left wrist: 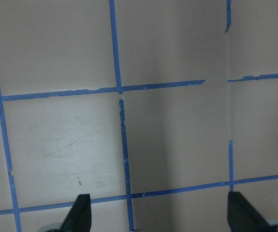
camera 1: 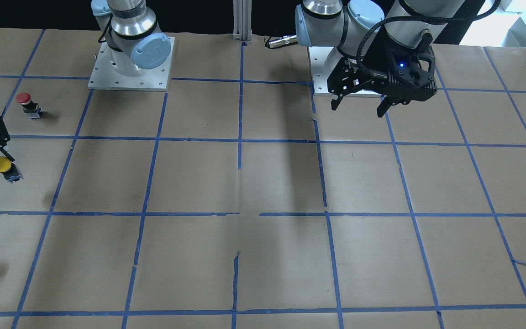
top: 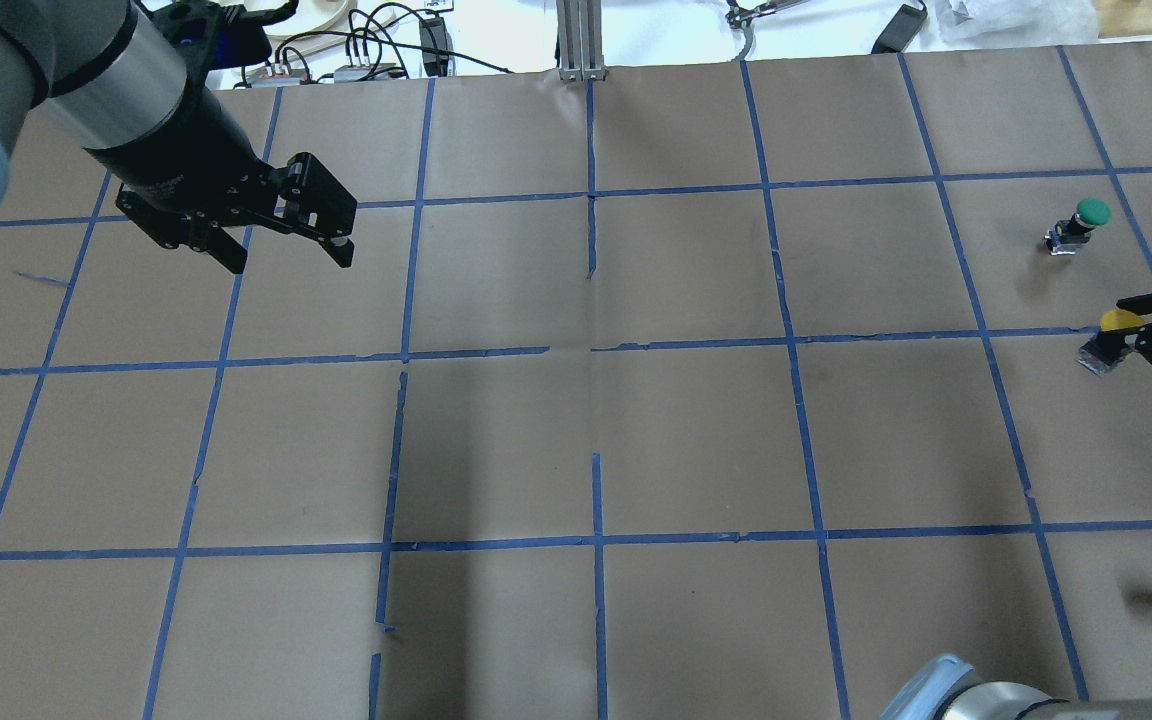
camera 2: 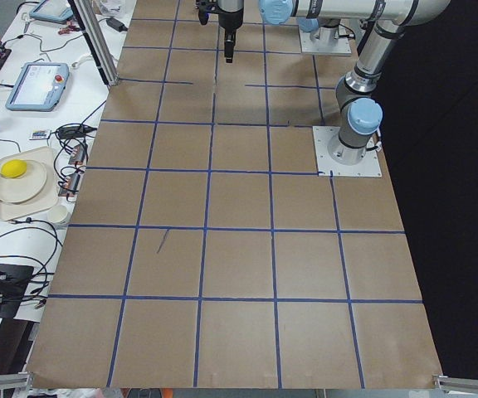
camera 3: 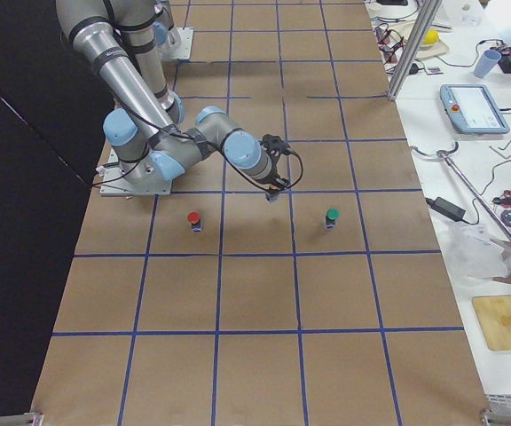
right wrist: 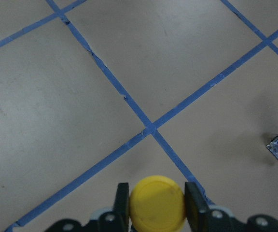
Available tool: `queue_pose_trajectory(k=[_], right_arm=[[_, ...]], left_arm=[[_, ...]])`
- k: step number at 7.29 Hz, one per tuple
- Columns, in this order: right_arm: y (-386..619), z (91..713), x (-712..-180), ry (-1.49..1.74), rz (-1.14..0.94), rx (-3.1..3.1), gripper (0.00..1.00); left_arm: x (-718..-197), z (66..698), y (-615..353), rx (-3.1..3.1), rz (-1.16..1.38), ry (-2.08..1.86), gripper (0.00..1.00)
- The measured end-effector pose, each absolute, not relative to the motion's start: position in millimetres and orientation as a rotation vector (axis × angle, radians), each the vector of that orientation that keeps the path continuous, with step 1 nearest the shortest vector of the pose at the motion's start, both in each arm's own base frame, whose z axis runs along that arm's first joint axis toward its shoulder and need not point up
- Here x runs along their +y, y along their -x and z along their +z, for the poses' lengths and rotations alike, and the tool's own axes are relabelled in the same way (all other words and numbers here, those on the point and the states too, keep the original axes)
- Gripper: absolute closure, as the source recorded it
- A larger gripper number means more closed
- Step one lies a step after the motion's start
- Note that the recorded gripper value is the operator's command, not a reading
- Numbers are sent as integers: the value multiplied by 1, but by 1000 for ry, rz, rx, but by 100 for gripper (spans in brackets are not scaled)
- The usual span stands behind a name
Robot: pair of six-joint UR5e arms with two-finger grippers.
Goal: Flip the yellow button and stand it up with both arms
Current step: 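Set the button upright and open the right gripper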
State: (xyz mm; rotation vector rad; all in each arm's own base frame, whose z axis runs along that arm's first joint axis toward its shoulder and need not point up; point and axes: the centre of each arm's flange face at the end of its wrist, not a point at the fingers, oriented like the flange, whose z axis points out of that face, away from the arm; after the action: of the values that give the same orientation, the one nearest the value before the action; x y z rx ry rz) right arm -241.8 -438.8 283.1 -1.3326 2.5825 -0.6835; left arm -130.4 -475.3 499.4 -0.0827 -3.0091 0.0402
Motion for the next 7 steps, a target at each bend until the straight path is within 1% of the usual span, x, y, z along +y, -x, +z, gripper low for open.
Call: queue_pose_trajectory(k=[3,4,6,7], right_arm=[[271,250,-442,1518,-718,2446,79],[280,237,-440,1531,-740,2416,81],[295,218,-432,1514,-773,2376,80],[296,216,-429,1500,-774,2364,61]], left_arm=[[-471,510,126,-3031,99,90,0],[-468,514,125,-3043,106,90,0],[-464,512,124,-3050,99,89,0],[-464,512,125,-3049,102,91,0]])
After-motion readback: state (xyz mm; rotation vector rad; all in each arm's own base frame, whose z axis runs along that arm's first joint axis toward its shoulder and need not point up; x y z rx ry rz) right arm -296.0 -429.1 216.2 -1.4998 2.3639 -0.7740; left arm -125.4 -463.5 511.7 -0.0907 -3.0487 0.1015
